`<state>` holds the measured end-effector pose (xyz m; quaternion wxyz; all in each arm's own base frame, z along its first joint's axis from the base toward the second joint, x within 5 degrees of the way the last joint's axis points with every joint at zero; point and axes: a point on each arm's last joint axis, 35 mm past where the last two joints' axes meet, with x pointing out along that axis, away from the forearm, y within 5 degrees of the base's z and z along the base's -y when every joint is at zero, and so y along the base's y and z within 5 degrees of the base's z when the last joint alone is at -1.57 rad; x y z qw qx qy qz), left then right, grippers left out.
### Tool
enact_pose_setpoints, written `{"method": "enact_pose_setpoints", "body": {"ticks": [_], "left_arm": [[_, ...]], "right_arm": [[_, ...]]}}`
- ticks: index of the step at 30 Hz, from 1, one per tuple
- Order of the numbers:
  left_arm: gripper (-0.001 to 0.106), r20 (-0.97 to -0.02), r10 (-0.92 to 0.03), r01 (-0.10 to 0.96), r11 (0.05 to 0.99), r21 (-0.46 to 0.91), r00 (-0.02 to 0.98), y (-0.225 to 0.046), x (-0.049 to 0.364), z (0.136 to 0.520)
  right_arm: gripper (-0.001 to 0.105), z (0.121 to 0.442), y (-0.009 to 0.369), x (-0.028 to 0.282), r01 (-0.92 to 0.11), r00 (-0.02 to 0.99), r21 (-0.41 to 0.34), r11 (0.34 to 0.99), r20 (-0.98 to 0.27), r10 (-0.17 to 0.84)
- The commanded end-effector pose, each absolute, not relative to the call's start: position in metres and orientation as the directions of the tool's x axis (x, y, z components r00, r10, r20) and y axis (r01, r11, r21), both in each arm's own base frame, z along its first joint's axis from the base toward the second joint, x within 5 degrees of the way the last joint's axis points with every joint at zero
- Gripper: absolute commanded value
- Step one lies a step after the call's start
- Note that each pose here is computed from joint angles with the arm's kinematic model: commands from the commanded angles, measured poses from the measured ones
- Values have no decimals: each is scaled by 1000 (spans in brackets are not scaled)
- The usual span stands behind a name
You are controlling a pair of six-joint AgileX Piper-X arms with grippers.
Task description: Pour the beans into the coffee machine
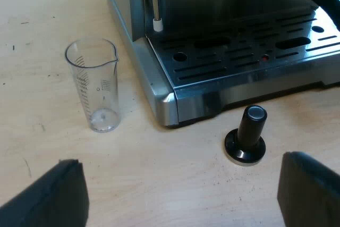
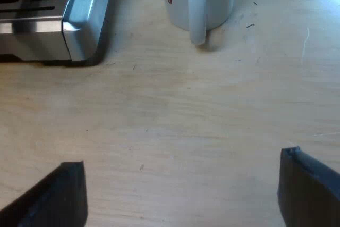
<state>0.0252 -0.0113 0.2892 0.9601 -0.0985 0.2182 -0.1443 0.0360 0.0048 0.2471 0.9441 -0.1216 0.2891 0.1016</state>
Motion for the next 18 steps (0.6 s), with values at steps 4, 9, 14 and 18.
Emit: {"method": "enact_pose_setpoints", "body": {"ticks": [4, 9, 14, 18], "left_arm": [[86, -387, -326, 240, 937, -255, 862, -12, 27, 291], [86, -387, -326, 254, 940, -227, 862, -12, 27, 291], [86, -387, -326, 254, 940, -227, 862, -12, 27, 291], [86, -384, -326, 255, 940, -226, 864, -12, 27, 292]], "right_arm": [[79, 249, 5, 37, -262, 817, -174, 949, -564, 122], [79, 249, 5, 37, -262, 817, -174, 949, -564, 122], [79, 249, 5, 37, -262, 817, -174, 949, -564, 122], [79, 249, 5, 37, -262, 817, -174, 949, -564, 122]]}}
